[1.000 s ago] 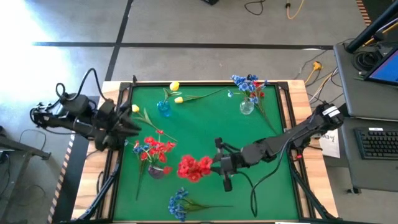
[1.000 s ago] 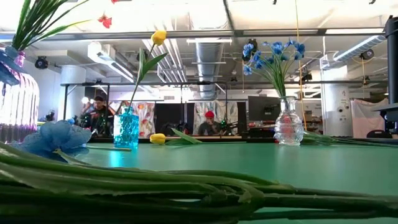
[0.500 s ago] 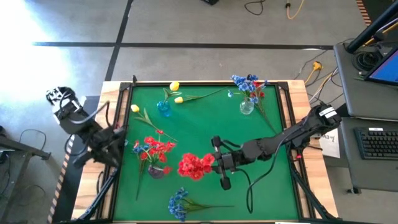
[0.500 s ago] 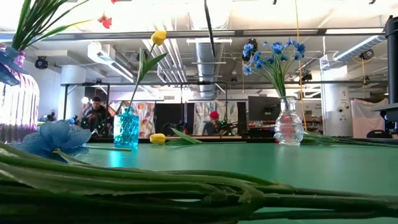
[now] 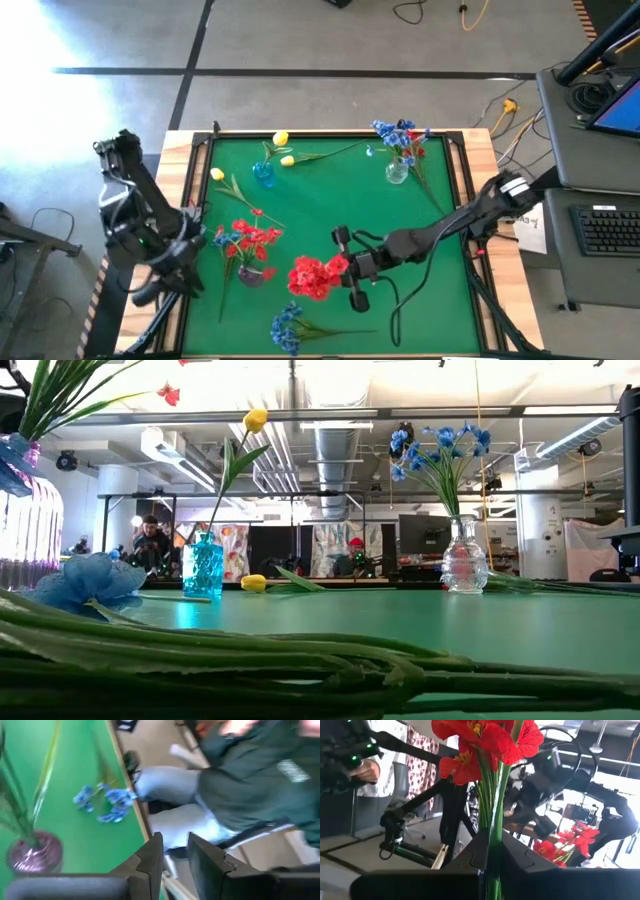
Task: Sort flowers into vase by color
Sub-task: Put the bottom red flowers into the purple vase
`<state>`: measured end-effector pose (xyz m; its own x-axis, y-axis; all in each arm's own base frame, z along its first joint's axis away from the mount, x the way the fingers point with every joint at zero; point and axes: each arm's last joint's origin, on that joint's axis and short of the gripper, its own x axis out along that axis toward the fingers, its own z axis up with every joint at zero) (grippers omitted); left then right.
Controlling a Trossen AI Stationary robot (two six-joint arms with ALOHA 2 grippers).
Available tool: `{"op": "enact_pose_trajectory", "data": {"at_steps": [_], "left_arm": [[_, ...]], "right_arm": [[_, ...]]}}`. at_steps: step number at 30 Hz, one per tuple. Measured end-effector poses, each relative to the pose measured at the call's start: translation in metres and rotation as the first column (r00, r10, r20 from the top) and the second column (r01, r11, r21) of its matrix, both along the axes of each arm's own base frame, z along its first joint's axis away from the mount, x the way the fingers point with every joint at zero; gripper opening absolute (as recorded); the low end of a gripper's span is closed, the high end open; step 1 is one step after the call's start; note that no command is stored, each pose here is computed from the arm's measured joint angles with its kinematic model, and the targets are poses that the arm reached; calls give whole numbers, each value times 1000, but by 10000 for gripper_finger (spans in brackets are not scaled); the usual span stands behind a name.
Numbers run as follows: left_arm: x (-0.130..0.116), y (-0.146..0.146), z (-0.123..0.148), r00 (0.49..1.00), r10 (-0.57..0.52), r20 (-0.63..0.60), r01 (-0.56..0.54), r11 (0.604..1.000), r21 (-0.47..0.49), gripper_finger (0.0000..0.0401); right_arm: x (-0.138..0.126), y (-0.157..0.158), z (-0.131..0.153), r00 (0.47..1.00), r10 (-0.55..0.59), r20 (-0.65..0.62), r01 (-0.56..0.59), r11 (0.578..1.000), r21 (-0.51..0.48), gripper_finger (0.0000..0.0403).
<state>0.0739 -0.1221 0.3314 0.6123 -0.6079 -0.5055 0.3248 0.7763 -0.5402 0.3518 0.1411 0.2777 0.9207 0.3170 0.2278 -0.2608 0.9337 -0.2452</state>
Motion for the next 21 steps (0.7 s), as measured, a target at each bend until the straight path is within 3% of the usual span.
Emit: {"op": "enact_pose_trajectory", "data": {"at_steps": [6,21], "left_arm": [[5,-14,-32,991,95,-89,-92,995,37,76],[11,-24,-107,940,268,-209,-251,962,104,76]], "right_arm": [[9,2,-14,994,-13,109,10,1000,23,18],[11,2,-16,994,-16,104,15,1000,11,18]]}}
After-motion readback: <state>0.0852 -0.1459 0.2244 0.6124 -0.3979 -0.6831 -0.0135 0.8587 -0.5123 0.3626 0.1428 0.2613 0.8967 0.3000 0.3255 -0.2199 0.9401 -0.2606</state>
